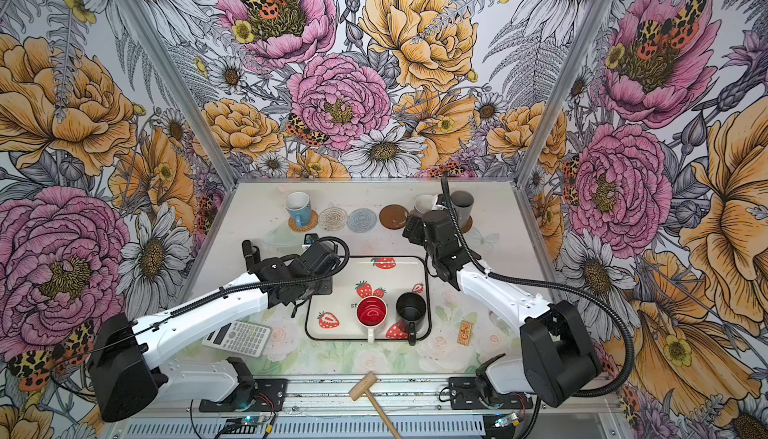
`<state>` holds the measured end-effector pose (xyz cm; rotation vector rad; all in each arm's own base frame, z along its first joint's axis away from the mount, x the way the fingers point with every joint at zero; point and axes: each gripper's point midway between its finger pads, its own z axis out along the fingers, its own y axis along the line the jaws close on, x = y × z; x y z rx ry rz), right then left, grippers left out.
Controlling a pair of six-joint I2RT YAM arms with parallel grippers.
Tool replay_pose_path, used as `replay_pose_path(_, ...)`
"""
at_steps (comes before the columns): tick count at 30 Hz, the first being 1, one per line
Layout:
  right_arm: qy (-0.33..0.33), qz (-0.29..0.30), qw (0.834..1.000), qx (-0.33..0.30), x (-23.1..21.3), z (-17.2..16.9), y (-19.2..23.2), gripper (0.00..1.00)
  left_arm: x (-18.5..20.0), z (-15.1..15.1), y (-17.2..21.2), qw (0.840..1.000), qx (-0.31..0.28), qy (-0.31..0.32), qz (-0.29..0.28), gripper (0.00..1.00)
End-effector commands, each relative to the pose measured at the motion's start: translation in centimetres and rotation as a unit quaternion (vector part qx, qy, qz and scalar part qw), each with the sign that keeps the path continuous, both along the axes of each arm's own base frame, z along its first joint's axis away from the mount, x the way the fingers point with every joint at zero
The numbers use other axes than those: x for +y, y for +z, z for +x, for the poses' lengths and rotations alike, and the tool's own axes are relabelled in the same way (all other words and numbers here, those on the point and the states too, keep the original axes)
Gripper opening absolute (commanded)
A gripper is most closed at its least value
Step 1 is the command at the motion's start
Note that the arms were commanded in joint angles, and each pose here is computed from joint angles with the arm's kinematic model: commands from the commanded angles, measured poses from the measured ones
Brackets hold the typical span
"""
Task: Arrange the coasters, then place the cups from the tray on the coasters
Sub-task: 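Lift the speckled white mug with the left gripper toward the coaster row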
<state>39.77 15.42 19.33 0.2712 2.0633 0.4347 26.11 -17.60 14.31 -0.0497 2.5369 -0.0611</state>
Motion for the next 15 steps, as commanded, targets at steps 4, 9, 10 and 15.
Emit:
replay_pose_path(4, 0.001, 0.014, 1.0, -0.006, 0.1, 0.7, 0.1, 0.85, -1.8, 5.0, 4.5, 0.995, -0.082, -0.001, -0.053, 0.0)
replay_pose_path(9, 0.001, 0.015, 1.0, -0.002, 0.0, 0.9, -0.2, 0.86, -1.8, 7.3, 4.9, 0.995, -0.087, 0.0, -0.051, 0.0)
replay_pose_path(10, 0.001, 0.015, 1.0, -0.001, 0.0, 0.9, -0.3, 0.85, -1.8, 7.7, 5.0, 0.995, -0.088, 0.0, -0.05, 0.0)
replay_pose_path(15, 0.002, 0.018, 1.0, 0.003, -0.1, 1.1, -0.7, 0.85, -2.1, 10.1, 4.8, 0.995, -0.088, -0.001, -0.055, 0.0)
